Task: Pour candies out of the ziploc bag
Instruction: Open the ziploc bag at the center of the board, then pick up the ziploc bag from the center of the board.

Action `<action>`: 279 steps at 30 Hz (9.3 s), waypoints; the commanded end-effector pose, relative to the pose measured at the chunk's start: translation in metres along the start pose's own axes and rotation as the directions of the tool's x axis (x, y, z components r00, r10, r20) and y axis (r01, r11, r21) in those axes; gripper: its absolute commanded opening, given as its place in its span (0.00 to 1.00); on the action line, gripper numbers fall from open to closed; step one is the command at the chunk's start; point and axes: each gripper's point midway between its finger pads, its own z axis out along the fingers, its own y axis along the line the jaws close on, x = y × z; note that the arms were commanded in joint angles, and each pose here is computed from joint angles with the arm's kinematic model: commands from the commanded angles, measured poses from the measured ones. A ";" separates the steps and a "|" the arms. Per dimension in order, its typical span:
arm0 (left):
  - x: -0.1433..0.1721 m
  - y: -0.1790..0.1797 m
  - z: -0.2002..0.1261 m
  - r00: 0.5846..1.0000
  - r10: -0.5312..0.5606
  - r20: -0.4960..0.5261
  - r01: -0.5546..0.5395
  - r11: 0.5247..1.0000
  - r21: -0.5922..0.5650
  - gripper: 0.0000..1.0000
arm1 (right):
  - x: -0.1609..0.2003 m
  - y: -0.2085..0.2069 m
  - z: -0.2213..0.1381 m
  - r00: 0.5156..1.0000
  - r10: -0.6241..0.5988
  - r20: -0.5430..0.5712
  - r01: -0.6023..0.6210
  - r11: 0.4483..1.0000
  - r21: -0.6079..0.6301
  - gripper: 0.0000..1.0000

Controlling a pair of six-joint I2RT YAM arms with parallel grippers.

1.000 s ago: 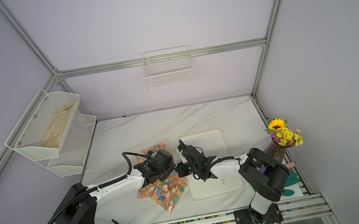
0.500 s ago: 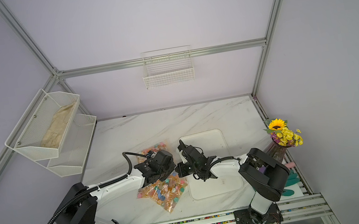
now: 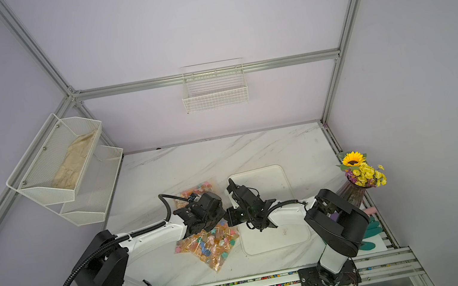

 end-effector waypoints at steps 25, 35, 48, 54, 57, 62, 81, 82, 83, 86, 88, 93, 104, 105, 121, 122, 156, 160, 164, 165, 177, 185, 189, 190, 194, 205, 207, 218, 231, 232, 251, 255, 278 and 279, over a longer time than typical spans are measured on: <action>0.011 0.018 -0.015 0.999 0.020 0.032 -0.020 1.000 0.011 0.00 | -0.019 -0.001 0.011 0.988 0.150 0.045 -0.151 0.988 0.023 0.00; 0.016 0.019 -0.017 0.999 0.031 0.038 -0.032 0.999 0.020 0.00 | -0.019 -0.015 0.017 0.974 0.218 0.060 -0.222 0.973 0.066 0.00; 0.013 0.038 -0.027 0.998 0.010 0.057 -0.012 0.999 0.030 0.00 | -0.028 -0.010 0.010 0.965 0.249 0.078 -0.248 0.969 -0.019 0.00; 0.012 0.053 -0.028 0.998 -0.020 0.068 0.019 1.000 0.015 0.00 | -0.033 0.005 0.005 0.972 0.225 0.070 -0.218 0.972 -0.091 0.00; 0.010 0.058 -0.030 0.996 -0.036 0.081 0.035 0.999 0.011 0.00 | -0.036 0.014 -0.002 0.977 0.197 0.080 -0.186 0.974 -0.126 0.00; 0.006 0.064 -0.034 0.994 -0.047 0.099 0.047 0.999 -0.005 0.00 | -0.040 0.014 -0.006 0.978 0.188 0.089 -0.175 0.975 -0.134 0.00; 0.000 0.078 -0.046 0.991 -0.060 0.123 0.062 0.998 -0.013 0.00 | -0.046 -0.006 0.002 0.974 0.205 0.095 -0.197 0.976 -0.090 0.00; 0.000 0.077 -0.047 0.991 -0.056 0.125 0.058 0.998 -0.011 0.00 | -0.047 -0.008 0.003 0.976 0.196 0.098 -0.189 0.979 -0.081 0.00; -0.002 0.074 -0.049 0.990 -0.052 0.128 0.053 0.999 -0.004 0.00 | -0.047 -0.008 0.002 0.977 0.190 0.102 -0.183 0.980 -0.074 0.00; -0.006 0.060 -0.056 0.991 -0.022 0.134 0.018 0.999 0.030 0.00 | -0.053 -0.011 0.001 0.982 0.147 0.121 -0.144 0.989 -0.039 0.00; -0.010 0.047 -0.063 0.990 0.002 0.141 -0.011 0.998 0.062 0.00 | -0.057 -0.015 0.001 0.983 0.118 0.138 -0.118 0.993 -0.006 0.00; -0.019 0.022 -0.080 0.988 0.035 0.149 -0.051 0.993 0.108 0.00 | -0.064 -0.020 0.002 0.984 0.078 0.157 -0.085 0.996 0.037 0.00; -0.022 -0.008 -0.079 0.992 0.044 0.117 -0.062 0.985 0.160 0.00 | -0.064 -0.024 0.005 0.987 0.058 0.153 -0.067 0.996 0.056 0.00; -0.023 -0.010 -0.078 0.993 0.042 0.113 -0.060 0.984 0.165 0.10 | -0.064 -0.024 0.005 0.987 0.055 0.150 -0.064 0.996 0.057 0.00; -0.030 0.069 -0.134 0.995 -0.002 0.104 -0.009 0.994 0.111 0.91 | -0.100 0.021 -0.035 0.964 -0.160 0.212 0.156 0.987 0.036 0.56; -0.025 0.076 -0.134 0.997 -0.009 0.080 0.001 0.994 0.106 0.92 | -0.100 0.025 -0.036 0.961 -0.183 0.207 0.181 0.983 0.032 0.58; 0.028 0.113 -0.071 0.984 -0.136 -0.111 0.156 0.968 0.196 0.49 | -0.024 0.037 0.038 0.930 -0.353 -0.104 0.353 0.935 -0.024 0.22; 0.026 0.119 -0.073 0.985 -0.144 -0.096 0.160 0.971 0.180 0.38 | -0.027 0.039 0.036 0.931 -0.353 -0.094 0.352 0.936 -0.024 0.06; 0.025 0.125 -0.074 0.985 -0.153 -0.084 0.165 0.972 0.167 0.21 | -0.031 0.043 0.032 0.931 -0.355 -0.080 0.354 0.935 -0.024 0.00; 0.024 0.126 -0.074 0.985 -0.154 -0.081 0.166 0.972 0.166 0.18 | -0.032 0.044 0.031 0.931 -0.356 -0.078 0.355 0.935 -0.026 0.00; 0.014 0.127 -0.081 0.988 -0.151 -0.033 0.155 0.974 0.168 0.00 | -0.046 0.061 0.014 0.939 -0.342 -0.028 0.341 0.939 -0.044 0.00; -0.005 0.127 -0.101 0.989 -0.138 0.054 0.127 0.977 0.170 0.00 | -0.048 0.065 0.010 0.944 -0.327 -0.029 0.326 0.944 -0.051 0.00; -0.021 0.128 -0.119 0.986 -0.114 0.119 0.096 0.984 0.152 0.00 | -0.045 0.071 0.004 0.954 -0.296 -0.044 0.292 0.953 -0.080 0.00; -0.024 0.127 -0.122 0.986 -0.107 0.129 0.088 0.985 0.149 0.00 | -0.043 0.074 0.002 0.957 -0.288 -0.046 0.282 0.955 -0.095 0.00; -0.029 0.128 -0.124 0.987 -0.098 0.131 0.080 0.987 0.142 0.00 | -0.044 0.083 -0.008 0.963 -0.267 -0.030 0.261 0.956 -0.131 0.00; -0.006 0.125 -0.092 0.985 -0.169 0.016 0.165 0.975 0.146 0.58 | -0.044 0.077 -0.004 0.963 -0.267 -0.034 0.262 0.960 -0.103 0.00; -0.004 0.126 -0.088 0.985 -0.175 0.006 0.173 0.976 0.130 0.55 | -0.045 0.075 -0.003 0.963 -0.267 -0.033 0.263 0.960 -0.097 0.00; 0.007 0.126 -0.072 0.984 -0.173 -0.044 0.176 0.981 0.076 0.53 | -0.044 0.074 0.000 0.962 -0.272 -0.035 0.267 0.959 -0.095 0.00; 0.008 0.135 -0.067 0.980 -0.195 -0.035 0.197 0.979 0.058 0.19 | -0.042 0.072 0.002 0.962 -0.271 -0.041 0.266 0.959 -0.092 0.00; 0.009 0.135 -0.067 0.980 -0.195 -0.037 0.197 0.979 0.060 0.16 | -0.041 0.071 0.003 0.962 -0.271 -0.043 0.266 0.960 -0.091 0.00; -0.032 0.108 -0.107 0.990 -0.085 0.111 0.069 0.988 0.136 0.00 | -0.047 0.085 -0.012 0.971 -0.240 -0.023 0.235 0.964 -0.125 0.04; -0.045 0.103 -0.111 0.991 -0.069 0.116 0.053 0.990 0.132 0.00 | -0.040 0.086 -0.019 0.975 -0.218 -0.030 0.211 0.966 -0.150 0.04; -0.066 0.076 -0.086 0.999 0.052 -0.009 -0.051 0.994 0.096 0.53 | -0.003 0.054 -0.004 0.986 -0.127 -0.106 0.114 0.986 -0.118 0.04; -0.062 0.081 -0.085 0.999 0.047 -0.015 -0.045 0.995 0.093 0.60 | -0.003 0.054 -0.003 0.986 -0.127 -0.104 0.115 0.987 -0.117 0.04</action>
